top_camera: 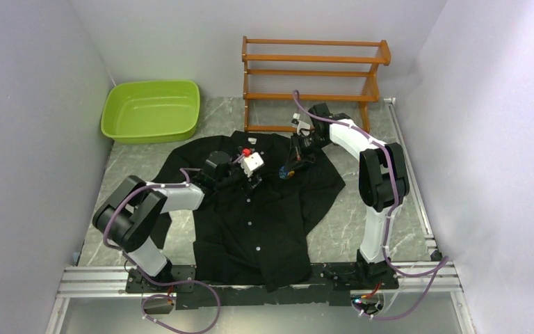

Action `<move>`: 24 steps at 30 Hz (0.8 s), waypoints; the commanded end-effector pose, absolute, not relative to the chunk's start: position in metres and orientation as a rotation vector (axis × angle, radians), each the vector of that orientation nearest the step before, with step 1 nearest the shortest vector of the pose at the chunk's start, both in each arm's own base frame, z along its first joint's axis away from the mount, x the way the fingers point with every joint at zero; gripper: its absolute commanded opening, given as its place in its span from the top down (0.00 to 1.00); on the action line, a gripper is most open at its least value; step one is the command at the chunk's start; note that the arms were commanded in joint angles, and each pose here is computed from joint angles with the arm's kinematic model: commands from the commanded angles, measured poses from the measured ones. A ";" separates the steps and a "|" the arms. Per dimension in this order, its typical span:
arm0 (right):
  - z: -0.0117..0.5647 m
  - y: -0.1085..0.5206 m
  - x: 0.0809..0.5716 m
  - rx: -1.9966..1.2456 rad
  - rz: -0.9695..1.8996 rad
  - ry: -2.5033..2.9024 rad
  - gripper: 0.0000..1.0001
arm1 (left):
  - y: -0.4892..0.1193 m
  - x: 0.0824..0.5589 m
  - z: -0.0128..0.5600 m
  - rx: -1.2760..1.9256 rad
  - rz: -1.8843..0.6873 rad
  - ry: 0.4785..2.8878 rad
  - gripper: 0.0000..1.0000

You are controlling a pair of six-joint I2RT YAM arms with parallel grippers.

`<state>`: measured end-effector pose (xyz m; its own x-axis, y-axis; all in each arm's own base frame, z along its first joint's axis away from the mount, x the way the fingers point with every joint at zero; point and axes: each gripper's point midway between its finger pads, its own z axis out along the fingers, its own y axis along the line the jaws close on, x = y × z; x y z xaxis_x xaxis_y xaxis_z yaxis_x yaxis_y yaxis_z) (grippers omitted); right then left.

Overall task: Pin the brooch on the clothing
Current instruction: Pin the brooch to the clothes.

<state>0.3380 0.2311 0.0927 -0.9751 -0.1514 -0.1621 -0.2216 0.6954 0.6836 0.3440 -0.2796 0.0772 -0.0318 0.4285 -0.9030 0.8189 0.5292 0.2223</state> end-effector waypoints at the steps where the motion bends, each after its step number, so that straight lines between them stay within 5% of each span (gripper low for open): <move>1: 0.113 0.235 0.341 -0.218 1.111 2.784 1.00 | -0.293 0.336 0.123 1.140 -0.401 1.436 0.10; 10: 0.119 0.241 0.350 -0.128 1.060 2.777 1.00 | -0.352 0.304 0.148 1.213 -0.375 1.158 0.25; 24: 0.127 0.243 0.350 -0.135 1.074 2.758 1.00 | -0.376 0.339 0.129 0.979 -0.231 1.214 0.43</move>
<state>0.3426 0.2388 0.0929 -0.9933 -0.0336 -0.1102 -0.0970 0.7602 0.6425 0.3132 -0.3730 0.0845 0.3199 0.4018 -0.8580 0.7475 0.4494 0.4892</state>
